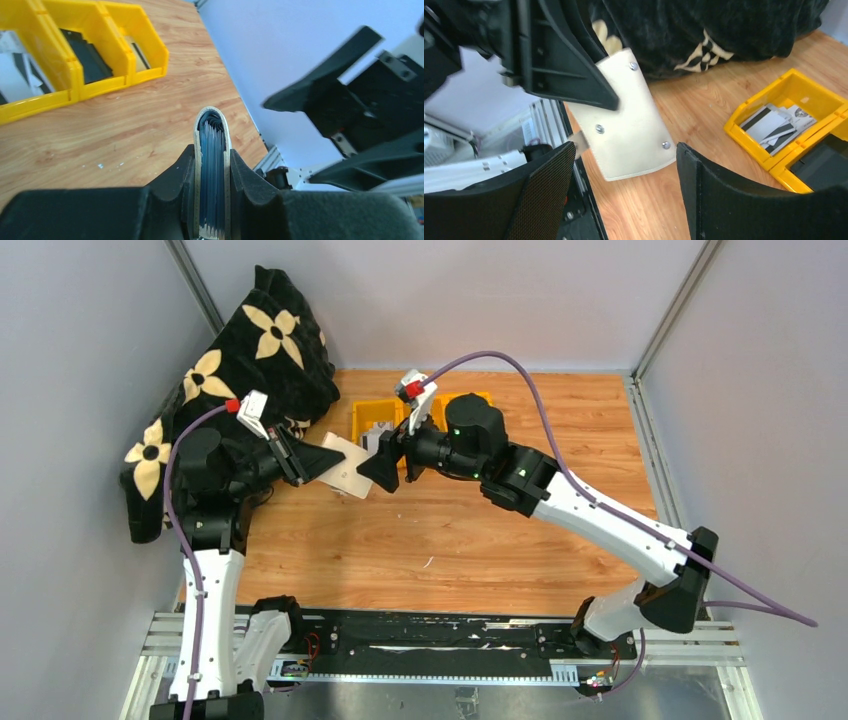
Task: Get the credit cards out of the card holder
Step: Open the card holder.
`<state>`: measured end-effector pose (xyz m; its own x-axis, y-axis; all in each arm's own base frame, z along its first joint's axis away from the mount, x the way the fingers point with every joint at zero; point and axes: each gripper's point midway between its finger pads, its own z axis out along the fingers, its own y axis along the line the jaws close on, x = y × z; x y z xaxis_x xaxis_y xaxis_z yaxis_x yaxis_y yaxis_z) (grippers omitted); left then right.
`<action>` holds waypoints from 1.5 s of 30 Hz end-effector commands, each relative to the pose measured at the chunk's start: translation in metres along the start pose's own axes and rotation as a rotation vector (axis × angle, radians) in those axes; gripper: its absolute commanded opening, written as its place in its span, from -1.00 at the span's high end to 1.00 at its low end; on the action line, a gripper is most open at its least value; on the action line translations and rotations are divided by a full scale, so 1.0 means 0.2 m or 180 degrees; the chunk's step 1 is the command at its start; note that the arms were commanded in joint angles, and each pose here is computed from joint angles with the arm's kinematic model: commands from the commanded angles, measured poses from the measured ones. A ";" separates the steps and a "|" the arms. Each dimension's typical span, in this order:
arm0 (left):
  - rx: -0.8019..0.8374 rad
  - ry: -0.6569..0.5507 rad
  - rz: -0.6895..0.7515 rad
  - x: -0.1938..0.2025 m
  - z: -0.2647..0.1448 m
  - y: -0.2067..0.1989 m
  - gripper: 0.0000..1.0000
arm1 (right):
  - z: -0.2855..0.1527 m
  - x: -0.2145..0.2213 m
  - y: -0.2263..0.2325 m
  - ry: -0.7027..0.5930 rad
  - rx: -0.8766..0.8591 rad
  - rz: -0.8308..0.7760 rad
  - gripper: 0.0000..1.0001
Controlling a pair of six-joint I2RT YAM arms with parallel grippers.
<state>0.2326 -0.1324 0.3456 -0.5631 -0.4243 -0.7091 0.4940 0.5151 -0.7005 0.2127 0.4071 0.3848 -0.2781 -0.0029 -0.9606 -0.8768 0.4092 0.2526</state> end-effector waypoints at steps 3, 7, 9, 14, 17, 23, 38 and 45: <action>0.0564 0.0126 0.0322 0.03 -0.07 -0.24 1.00 | 0.05 0.19 0.00 0.0548 -0.0306 -0.0167 -0.51; 0.0671 0.0209 0.0361 0.06 -0.08 -0.27 1.00 | 0.09 0.17 0.10 0.0537 -0.0680 -0.0053 -0.32; 0.0675 0.0242 0.0369 0.07 -0.08 -0.27 1.00 | 0.11 0.14 0.15 0.0500 -0.0888 0.0063 -0.10; 0.0570 0.0303 0.0417 0.12 -0.08 -0.22 0.67 | 0.10 0.09 0.17 0.0367 -0.1085 0.0409 0.78; 0.0478 0.0315 0.0488 0.15 -0.09 -0.18 0.35 | 0.06 0.02 0.11 0.0152 -0.1030 0.0581 1.00; 0.0388 0.0378 0.0581 0.21 -0.09 -0.11 0.26 | -0.02 -0.06 0.07 -0.0168 -0.1116 0.0849 1.00; 0.0442 0.0371 0.0913 0.26 -0.15 -0.16 -0.46 | -0.05 -0.12 0.04 -0.0231 -0.1045 0.0831 1.00; 0.0046 0.0122 0.0920 0.13 -0.11 -0.07 0.21 | -0.09 -0.14 0.07 -0.0270 -0.1116 0.0838 1.00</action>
<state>0.1814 -0.1440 0.3302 -0.4674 -0.2059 -0.8597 0.6904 0.5224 -0.5005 0.2110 0.4082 0.3673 -0.5614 0.0462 -0.8263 -0.8186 0.1157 0.5626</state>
